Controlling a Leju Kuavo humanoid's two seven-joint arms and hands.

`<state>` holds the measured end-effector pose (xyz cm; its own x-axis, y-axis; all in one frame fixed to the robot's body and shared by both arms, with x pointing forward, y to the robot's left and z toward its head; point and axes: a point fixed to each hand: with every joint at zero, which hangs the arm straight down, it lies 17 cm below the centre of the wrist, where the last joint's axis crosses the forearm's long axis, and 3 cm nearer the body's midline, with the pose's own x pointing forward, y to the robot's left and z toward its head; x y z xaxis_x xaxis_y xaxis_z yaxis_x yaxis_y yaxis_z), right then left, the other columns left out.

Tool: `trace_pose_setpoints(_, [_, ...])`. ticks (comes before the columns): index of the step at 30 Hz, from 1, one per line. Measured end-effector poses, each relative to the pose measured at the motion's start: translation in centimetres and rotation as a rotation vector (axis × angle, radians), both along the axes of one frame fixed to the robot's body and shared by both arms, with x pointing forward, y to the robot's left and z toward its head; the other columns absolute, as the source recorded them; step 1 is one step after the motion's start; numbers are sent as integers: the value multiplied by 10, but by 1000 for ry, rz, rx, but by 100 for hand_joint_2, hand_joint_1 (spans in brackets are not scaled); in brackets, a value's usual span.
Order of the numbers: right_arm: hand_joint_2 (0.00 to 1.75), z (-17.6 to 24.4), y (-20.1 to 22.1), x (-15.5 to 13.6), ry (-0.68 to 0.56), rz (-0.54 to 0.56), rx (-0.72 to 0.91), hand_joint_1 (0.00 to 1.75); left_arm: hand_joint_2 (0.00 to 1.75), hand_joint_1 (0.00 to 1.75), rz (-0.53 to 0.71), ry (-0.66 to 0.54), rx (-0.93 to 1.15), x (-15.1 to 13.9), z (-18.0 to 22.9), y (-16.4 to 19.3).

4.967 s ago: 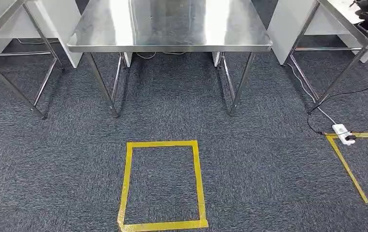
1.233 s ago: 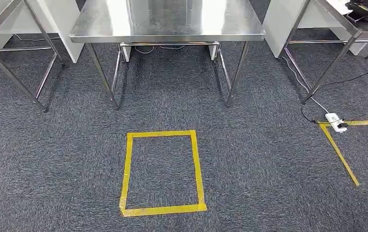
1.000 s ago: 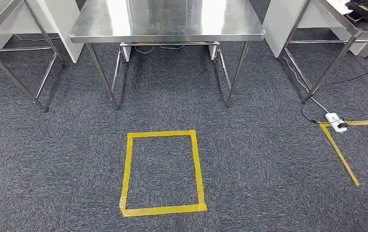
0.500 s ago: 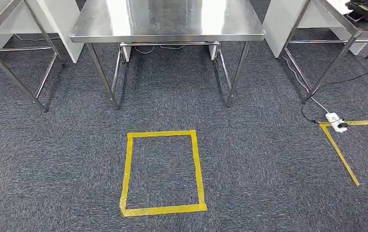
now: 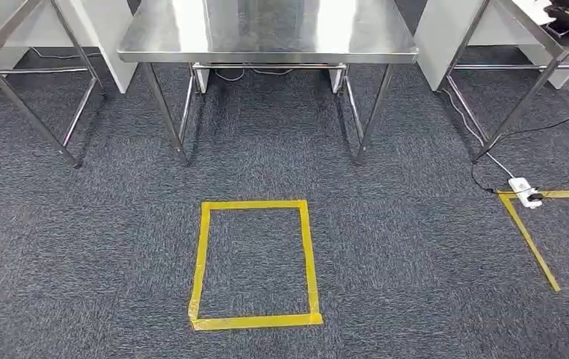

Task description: Take the parts from the cabinet and place them on the table.

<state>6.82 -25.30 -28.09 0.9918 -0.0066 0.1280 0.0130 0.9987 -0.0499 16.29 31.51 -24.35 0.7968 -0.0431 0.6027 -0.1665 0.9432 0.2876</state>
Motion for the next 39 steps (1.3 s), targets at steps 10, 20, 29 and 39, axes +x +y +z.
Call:
trace_pose_setpoints(10, [175, 0, -1, 1, -4, 5, -3, 0, 0, 0, -5, -1, 3, 1, 0, 0])
trace_pose_setpoints(20, [175, 0, 1, 2, -5, 7, 0, 0, 0, 0, -9, -1, 6, 3, 1, 2])
trace_pose_setpoints(29, [175, 0, 0, -2, 3, 10, -1, 0, 0, 0, -7, 5, 3, 1, 0, 0])
trace_pose_setpoints(39, [175, 0, 0, 1, 0, 13, -1, 0, 0, 0, -6, 6, 3, 0, 0, 0])
